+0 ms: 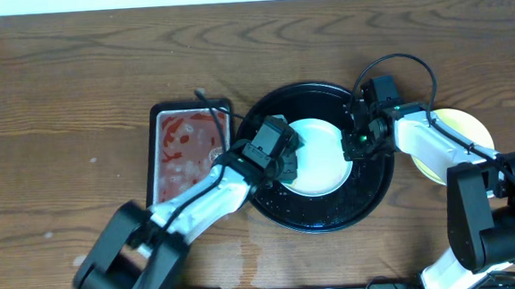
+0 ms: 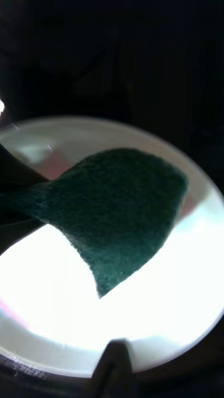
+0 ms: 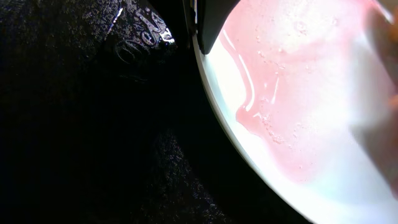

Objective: Clean dirty plates on tray and stack at the side

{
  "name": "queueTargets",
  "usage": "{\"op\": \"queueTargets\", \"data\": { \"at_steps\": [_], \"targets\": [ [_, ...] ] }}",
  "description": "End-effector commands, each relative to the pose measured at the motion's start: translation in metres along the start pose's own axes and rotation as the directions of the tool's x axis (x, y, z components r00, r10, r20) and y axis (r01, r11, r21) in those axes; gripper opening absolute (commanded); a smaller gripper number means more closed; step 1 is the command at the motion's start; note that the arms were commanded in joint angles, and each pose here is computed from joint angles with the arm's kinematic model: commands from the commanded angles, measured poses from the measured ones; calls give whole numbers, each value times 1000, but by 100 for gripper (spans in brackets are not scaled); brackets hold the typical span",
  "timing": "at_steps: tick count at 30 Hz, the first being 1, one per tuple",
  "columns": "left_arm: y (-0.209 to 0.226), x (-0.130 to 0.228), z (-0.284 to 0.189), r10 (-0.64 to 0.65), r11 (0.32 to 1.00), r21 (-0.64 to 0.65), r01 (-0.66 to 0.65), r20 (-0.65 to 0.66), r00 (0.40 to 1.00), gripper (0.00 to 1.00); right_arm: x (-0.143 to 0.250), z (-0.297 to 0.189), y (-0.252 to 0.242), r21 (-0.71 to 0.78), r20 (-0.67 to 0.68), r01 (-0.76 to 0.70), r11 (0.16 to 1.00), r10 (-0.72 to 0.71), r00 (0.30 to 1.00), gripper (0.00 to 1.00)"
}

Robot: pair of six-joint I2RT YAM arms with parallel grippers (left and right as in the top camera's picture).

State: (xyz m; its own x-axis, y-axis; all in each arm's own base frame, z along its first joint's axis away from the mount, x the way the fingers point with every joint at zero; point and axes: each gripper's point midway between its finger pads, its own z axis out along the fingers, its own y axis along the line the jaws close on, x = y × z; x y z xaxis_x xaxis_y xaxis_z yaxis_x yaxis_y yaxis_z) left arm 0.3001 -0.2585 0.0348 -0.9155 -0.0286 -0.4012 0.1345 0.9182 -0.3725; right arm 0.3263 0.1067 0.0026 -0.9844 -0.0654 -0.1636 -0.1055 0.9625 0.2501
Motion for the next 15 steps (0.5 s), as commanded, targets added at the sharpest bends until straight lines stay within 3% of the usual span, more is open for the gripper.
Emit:
{"op": "queueTargets", "data": {
  "at_steps": [1, 7, 11, 15],
  "targets": [
    [19, -23, -32, 37, 995, -95, -27, 105, 994, 7, 15, 8, -3, 21, -44, 21, 1000, -20, 999, 1],
    [78, -29, -68, -84, 970, -219, 102, 93, 992, 7, 8, 8, 12, -65, -20, 27, 997, -29, 999, 1],
    [137, -29, -82, -211, 920, -321, 226, 81, 974, 7, 2, 6, 17, -90, 7, 36, 995, -35, 999, 1],
    [170, -35, -92, -227, 899, -363, 245, 93, 970, 7, -5, -4, 17, -76, 48, 48, 996, -44, 998, 1]
  ]
}}
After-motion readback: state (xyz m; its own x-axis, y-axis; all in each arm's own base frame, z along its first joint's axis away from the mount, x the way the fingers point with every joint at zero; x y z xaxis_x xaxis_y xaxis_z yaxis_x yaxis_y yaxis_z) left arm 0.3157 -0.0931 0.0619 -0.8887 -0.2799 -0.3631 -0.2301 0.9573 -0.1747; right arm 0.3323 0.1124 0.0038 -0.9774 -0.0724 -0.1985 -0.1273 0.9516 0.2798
